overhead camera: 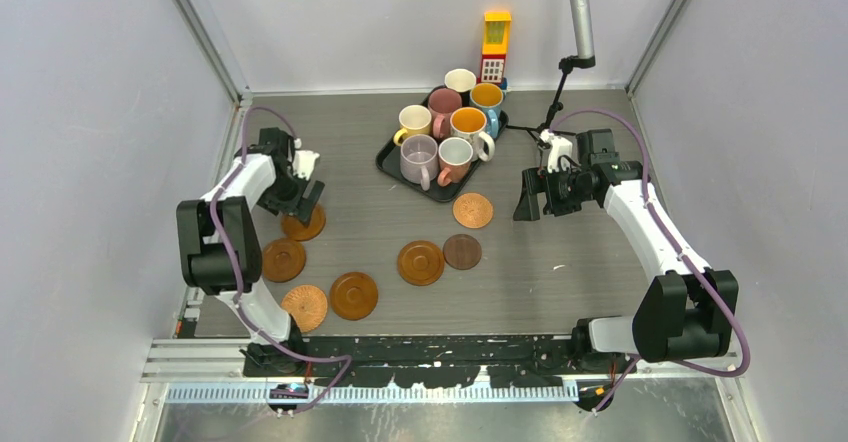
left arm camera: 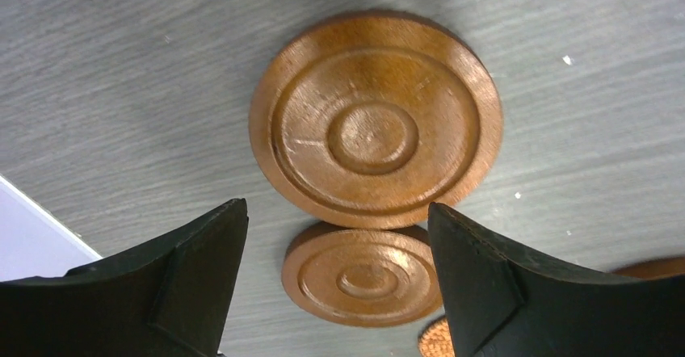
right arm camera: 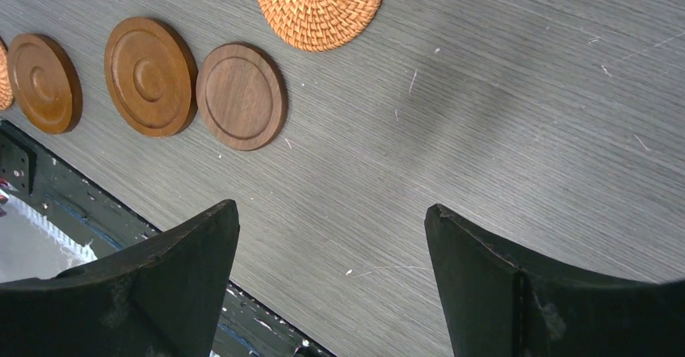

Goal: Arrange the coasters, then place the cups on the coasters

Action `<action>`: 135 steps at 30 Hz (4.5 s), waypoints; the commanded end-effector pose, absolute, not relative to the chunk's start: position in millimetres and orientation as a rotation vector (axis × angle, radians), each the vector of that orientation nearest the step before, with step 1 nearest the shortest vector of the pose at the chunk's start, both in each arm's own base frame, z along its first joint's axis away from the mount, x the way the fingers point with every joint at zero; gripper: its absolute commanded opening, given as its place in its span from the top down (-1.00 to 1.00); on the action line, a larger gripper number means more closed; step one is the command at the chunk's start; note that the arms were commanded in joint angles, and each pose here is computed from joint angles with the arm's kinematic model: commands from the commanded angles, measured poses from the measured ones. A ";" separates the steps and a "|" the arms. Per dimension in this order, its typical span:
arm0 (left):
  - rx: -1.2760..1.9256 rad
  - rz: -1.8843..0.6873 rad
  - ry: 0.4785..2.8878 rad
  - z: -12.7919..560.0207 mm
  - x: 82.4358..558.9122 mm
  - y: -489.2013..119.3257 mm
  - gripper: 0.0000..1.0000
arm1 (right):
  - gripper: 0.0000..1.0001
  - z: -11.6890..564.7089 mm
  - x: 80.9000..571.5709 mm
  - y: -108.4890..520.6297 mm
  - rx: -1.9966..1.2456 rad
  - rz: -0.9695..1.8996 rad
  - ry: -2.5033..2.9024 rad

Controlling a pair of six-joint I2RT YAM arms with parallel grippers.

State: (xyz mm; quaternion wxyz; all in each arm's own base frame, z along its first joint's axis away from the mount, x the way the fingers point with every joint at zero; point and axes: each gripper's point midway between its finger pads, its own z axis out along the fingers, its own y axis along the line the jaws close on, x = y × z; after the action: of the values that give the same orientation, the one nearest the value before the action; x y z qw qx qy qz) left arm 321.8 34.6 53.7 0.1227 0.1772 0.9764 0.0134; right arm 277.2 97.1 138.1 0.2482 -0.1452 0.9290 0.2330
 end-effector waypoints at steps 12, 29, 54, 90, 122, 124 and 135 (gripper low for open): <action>0.496 0.176 2.773 30.5 380.5 55.0 -0.33 | -0.79 144.7 279.6 98.8 -0.425 0.649 2.500; 0.283 0.190 2.715 17.0 495.5 89.5 0.03 | -0.79 133.4 283.3 93.4 -0.424 0.611 2.538; 0.101 0.293 2.474 41.6 613.7 141.7 0.01 | -0.79 120.9 287.7 90.3 -0.395 0.607 2.591; 0.604 -0.208 2.442 144.4 270.1 67.6 -0.99 | -0.79 163.3 237.2 105.1 -0.519 0.721 2.448; 0.661 -0.107 2.755 4.0 255.0 102.7 -0.59 | -0.79 149.0 236.9 103.4 -0.537 0.725 2.498; 0.625 -0.103 2.762 2.3 260.4 101.7 -0.54 | -0.79 147.9 237.9 103.1 -0.538 0.724 2.503; 0.364 -0.142 2.781 2.3 328.9 115.6 -0.04 | -0.79 144.1 241.3 100.4 -0.531 0.707 2.521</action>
State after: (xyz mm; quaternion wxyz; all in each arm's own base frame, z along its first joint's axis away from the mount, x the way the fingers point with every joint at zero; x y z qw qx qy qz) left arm 298.3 115.6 18.5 0.1473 0.1476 0.9769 -0.0463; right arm 233.2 102.3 137.7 0.2164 -0.1839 0.9217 0.2642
